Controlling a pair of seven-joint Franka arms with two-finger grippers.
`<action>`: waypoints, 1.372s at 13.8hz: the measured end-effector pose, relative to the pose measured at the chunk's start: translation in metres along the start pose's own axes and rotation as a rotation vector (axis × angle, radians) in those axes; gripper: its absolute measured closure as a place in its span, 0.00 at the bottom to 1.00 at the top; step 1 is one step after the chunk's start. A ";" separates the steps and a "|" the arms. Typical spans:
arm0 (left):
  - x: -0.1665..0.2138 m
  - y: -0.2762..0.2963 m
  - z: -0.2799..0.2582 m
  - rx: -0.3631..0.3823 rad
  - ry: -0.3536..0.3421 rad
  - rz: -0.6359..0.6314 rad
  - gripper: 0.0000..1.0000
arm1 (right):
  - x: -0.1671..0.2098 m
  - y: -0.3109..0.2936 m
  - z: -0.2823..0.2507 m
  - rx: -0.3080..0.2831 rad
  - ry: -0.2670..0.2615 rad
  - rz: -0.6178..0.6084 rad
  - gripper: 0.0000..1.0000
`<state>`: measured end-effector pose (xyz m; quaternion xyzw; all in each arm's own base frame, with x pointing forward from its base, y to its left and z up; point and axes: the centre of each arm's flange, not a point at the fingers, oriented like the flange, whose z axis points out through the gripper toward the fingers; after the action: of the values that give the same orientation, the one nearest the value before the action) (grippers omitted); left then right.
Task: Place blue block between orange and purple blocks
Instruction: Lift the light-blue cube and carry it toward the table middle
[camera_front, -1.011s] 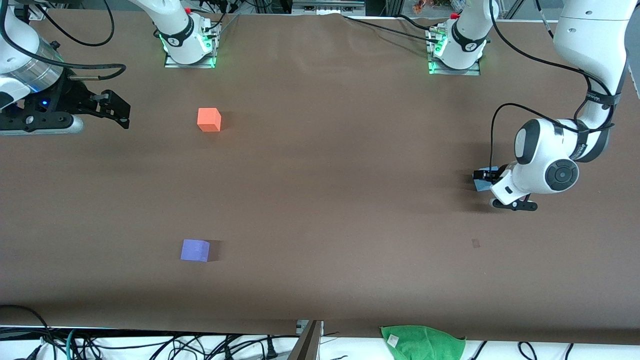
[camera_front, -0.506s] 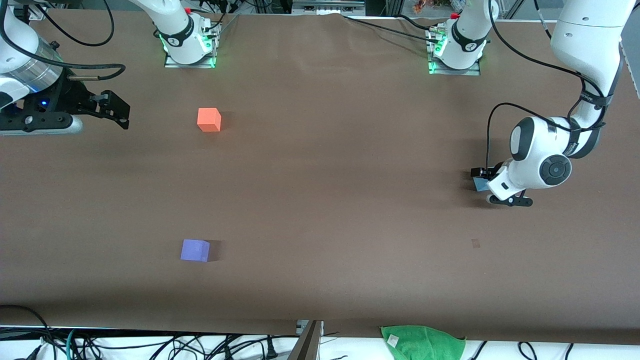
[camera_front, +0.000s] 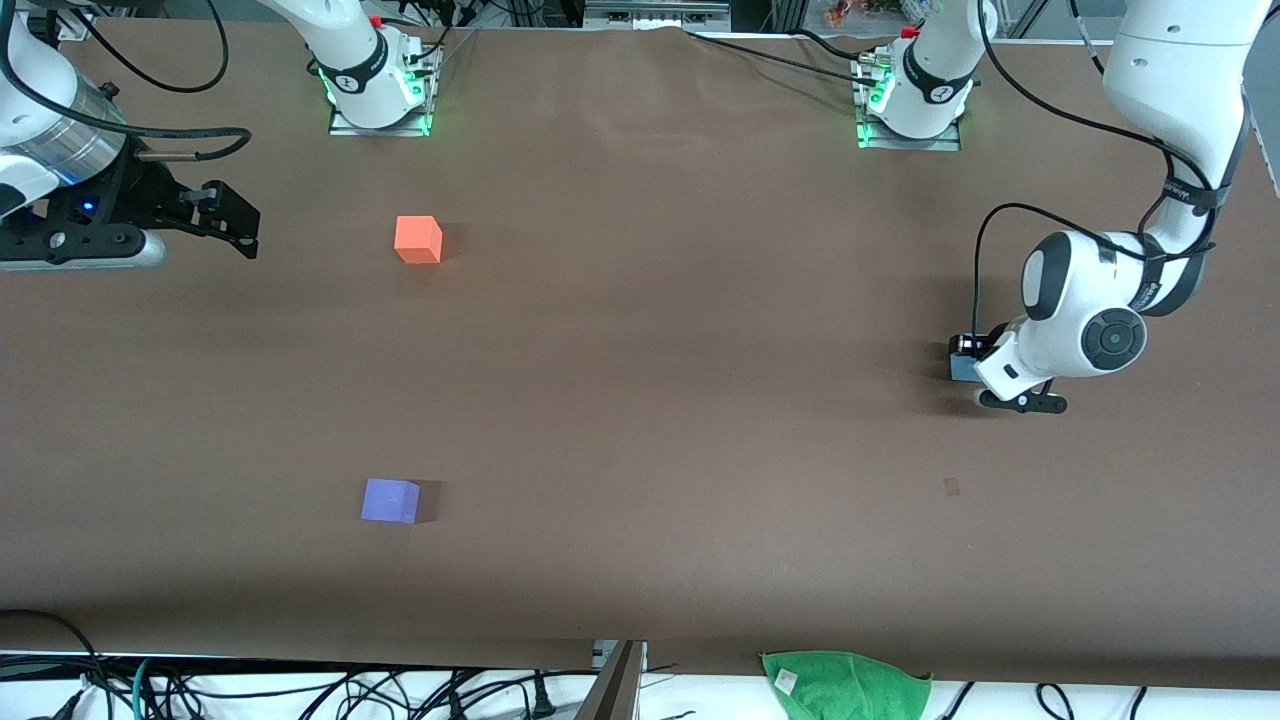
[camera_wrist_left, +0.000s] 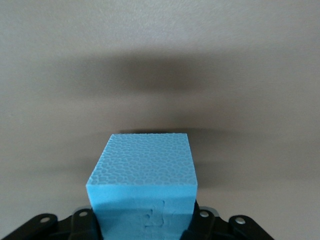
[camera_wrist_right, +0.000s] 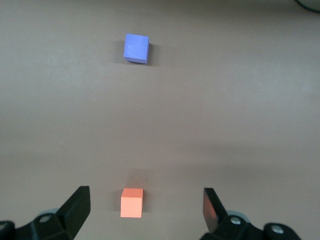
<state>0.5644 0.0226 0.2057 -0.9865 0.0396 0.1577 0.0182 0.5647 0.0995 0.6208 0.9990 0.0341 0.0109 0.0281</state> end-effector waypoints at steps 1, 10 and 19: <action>-0.001 0.008 -0.018 0.004 -0.017 0.014 0.42 | 0.000 0.000 0.000 0.000 0.000 0.000 0.00; -0.022 0.208 -0.179 0.041 -0.005 0.224 0.42 | 0.001 0.004 0.002 -0.001 -0.003 0.007 0.00; -0.029 0.488 -0.095 -0.038 0.035 0.088 0.42 | 0.001 -0.002 0.001 0.000 -0.003 -0.005 0.00</action>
<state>0.5250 -0.4661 0.2937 -0.9866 0.0801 0.1417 -0.0082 0.5652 0.1015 0.6192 0.9989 0.0367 0.0096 0.0285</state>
